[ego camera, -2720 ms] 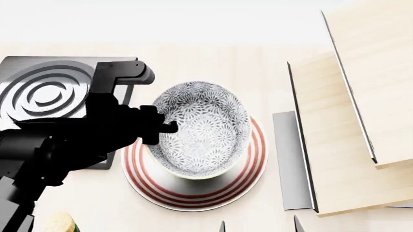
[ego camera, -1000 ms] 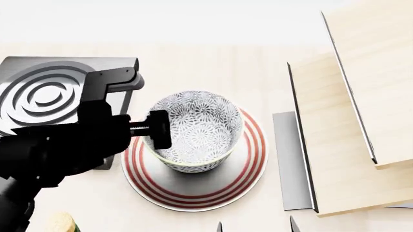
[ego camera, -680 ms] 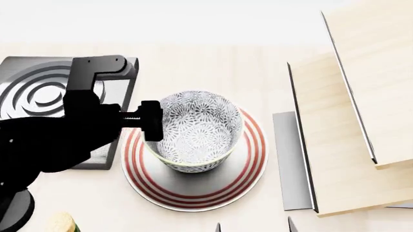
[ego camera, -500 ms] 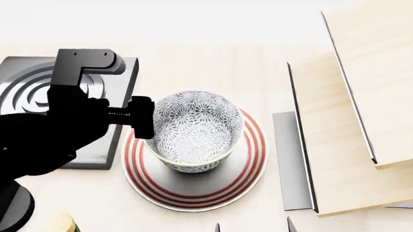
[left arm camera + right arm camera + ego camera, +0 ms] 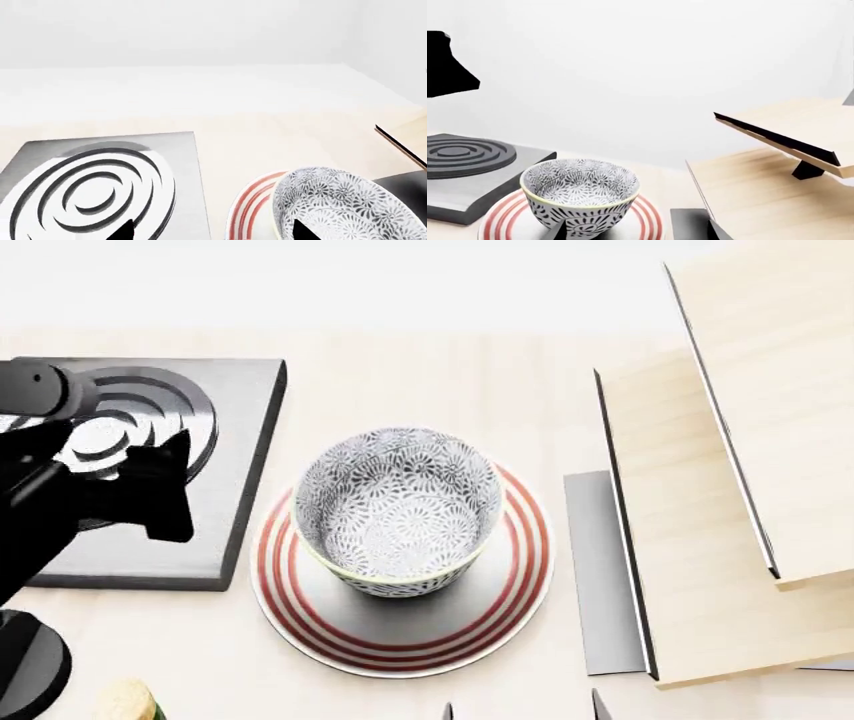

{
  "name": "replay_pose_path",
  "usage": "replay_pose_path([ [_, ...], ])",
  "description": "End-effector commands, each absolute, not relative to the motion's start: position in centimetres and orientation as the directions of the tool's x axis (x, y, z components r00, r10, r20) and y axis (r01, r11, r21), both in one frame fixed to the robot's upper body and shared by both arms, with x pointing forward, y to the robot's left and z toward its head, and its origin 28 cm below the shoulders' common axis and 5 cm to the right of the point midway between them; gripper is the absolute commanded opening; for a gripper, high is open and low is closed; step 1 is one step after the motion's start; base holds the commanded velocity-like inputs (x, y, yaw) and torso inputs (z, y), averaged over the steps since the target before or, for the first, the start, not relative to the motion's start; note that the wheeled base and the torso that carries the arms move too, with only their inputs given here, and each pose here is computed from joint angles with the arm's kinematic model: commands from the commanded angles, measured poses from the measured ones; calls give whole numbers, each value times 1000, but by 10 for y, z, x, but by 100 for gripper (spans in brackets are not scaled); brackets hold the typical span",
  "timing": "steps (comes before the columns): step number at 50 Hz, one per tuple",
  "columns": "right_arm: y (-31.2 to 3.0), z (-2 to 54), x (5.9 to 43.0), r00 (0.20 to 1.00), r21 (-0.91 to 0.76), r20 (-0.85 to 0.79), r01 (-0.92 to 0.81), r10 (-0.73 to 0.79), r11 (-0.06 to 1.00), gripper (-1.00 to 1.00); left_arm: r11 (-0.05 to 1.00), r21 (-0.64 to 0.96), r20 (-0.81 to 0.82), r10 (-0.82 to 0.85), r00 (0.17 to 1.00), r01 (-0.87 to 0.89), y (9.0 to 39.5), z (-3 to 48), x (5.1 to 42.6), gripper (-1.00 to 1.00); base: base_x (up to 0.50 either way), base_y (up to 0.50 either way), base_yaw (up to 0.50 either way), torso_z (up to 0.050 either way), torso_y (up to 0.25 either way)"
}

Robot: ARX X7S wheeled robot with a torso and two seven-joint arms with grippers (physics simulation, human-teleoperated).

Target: Pick up the akita bowl and put it on the plate.

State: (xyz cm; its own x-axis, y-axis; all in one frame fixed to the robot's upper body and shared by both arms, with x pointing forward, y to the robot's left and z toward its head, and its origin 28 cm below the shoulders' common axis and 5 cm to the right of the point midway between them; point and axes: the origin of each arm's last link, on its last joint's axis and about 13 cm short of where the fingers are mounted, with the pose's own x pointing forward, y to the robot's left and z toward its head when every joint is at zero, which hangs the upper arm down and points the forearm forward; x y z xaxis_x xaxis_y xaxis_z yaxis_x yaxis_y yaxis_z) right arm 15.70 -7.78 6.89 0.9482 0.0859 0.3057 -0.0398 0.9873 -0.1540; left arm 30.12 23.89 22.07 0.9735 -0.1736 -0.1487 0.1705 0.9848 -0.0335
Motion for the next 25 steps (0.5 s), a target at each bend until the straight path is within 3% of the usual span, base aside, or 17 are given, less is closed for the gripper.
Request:
replay_pose_path([
  [1,-79,74,154,944,-146,320,-35,81,989,100,998,36,-4,-41,999,41,260,213,258,100,0,0,0,0,0],
  [8,-82,89,147,926,-125,370,-26,70,992,100,986,108,160,107,981,-125,271,192,225,100,0,0,0,0,0],
  [13,-79,104,136,901,-109,425,-40,83,993,100,976,190,221,60,973,-103,257,172,183,100,0,0,0,0,0],
  [25,-81,131,122,861,-73,504,-39,71,997,100,952,210,398,126,909,-224,247,169,142,100,0,0,0,0,0],
])
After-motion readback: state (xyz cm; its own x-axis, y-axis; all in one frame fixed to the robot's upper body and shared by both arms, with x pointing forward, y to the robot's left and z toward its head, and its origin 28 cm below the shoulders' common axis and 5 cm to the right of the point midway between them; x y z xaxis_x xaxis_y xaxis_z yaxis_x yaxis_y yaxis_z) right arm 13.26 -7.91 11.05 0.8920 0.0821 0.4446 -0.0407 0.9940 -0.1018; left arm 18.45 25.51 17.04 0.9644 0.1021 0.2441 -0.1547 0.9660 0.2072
